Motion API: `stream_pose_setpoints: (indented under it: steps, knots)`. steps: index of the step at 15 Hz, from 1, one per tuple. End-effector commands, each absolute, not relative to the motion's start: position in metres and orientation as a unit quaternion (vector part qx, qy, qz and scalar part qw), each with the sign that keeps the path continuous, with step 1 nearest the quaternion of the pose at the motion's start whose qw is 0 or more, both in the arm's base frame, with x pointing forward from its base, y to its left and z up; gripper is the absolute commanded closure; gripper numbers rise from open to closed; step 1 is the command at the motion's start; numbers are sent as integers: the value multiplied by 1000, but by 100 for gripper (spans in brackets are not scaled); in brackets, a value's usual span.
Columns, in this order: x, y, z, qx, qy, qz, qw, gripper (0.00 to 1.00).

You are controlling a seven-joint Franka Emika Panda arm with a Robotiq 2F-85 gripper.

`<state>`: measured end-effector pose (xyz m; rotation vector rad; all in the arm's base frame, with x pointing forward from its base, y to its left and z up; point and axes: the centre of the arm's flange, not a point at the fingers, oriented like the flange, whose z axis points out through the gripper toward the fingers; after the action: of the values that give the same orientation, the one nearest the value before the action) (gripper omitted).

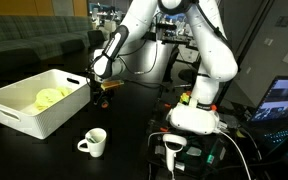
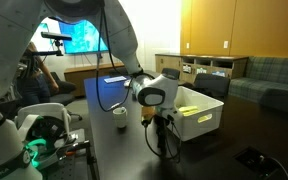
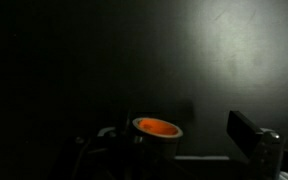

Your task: Pick up the white towel and put it in the basket , pick up the marker and put it in the cup, then, pick up the yellow towel and put it in the basket, and finally pick up the masking tape and put it in the cup

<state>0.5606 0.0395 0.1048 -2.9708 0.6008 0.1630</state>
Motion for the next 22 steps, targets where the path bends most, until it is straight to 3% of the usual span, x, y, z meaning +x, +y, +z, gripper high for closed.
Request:
stream_pose_setpoints:
  steps: [1,9,13,14,15,19,21,22]
  knots:
    - [579,36,101,-977,202,49,42,0]
    - [591,27,94,-979,193,53,31,0]
    - [593,23,90,-980,191,60,22,24]
    - [594,22,90,-980,190,62,20,38]
    - [593,22,90,-980,188,64,19,45]
    - [590,21,92,-981,179,77,9,50]
    - [588,22,92,-981,176,83,7,73]
    - [587,22,93,-981,174,86,8,73]
